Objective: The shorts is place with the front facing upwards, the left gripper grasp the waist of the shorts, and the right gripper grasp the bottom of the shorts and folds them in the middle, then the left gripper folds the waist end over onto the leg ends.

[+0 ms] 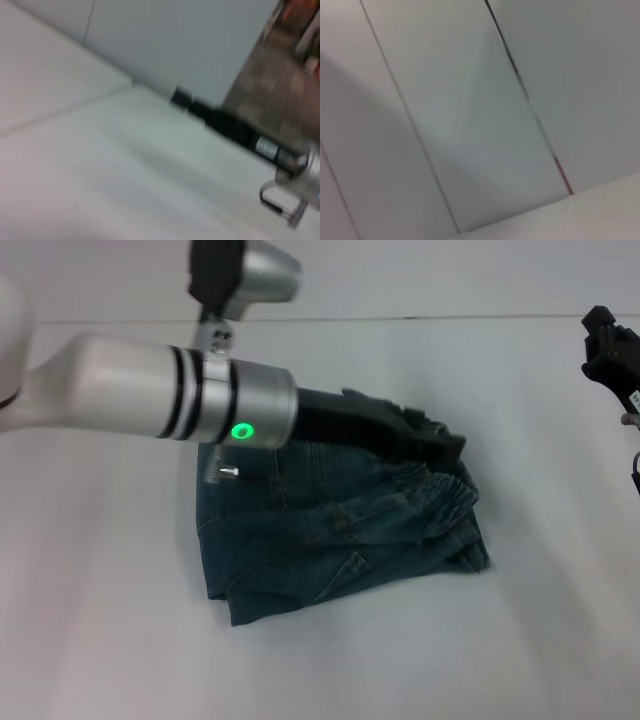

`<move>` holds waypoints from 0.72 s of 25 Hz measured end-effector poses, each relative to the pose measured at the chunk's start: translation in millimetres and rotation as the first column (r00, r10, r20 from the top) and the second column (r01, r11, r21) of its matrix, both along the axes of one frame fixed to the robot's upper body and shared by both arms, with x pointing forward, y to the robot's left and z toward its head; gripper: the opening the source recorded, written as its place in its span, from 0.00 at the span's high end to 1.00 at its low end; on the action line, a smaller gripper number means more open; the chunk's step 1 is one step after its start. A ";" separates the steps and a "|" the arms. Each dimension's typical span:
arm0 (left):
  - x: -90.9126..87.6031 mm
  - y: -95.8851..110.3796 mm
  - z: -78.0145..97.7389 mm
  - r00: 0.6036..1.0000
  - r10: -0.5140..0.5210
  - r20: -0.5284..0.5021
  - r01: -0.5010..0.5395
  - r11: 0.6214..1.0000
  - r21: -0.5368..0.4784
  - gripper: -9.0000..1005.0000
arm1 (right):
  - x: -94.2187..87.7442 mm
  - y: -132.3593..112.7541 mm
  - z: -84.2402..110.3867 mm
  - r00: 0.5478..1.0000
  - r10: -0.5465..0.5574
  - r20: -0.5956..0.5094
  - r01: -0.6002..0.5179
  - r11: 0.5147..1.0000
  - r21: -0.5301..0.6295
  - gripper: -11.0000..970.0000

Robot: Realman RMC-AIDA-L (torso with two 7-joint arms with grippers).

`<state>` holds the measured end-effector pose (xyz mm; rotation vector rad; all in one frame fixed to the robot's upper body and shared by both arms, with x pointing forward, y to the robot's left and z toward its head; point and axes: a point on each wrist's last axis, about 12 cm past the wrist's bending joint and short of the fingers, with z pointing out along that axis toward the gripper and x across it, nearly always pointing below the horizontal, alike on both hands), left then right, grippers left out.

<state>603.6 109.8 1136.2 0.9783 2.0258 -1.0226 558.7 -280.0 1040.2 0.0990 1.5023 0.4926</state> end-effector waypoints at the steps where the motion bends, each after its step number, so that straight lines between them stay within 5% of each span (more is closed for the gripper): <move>1: -1.8 7.1 0.4 1.000 0.016 0.013 -0.015 0.999 -0.033 0.51 | -1.4 -1.5 1.8 0.999 0.033 0.008 -0.033 0.999 0.003 0.97; 10: -36.3 104.0 -10.8 0.991 0.126 0.046 -0.109 0.955 -0.277 0.12 | -14.4 -21.9 28.2 0.935 0.344 0.080 -0.346 0.938 0.007 0.96; 12: -49.7 130.7 -16.2 0.990 0.135 0.034 -0.120 0.951 -0.284 0.08 | -14.2 -27.1 37.8 0.892 0.449 0.052 -0.449 0.893 0.000 0.95; 18: -86.1 180.9 -27.4 0.994 0.100 0.032 -0.089 0.963 -0.255 0.06 | -13.5 -33.4 59.6 0.688 0.702 -0.180 -0.724 0.682 -0.107 0.73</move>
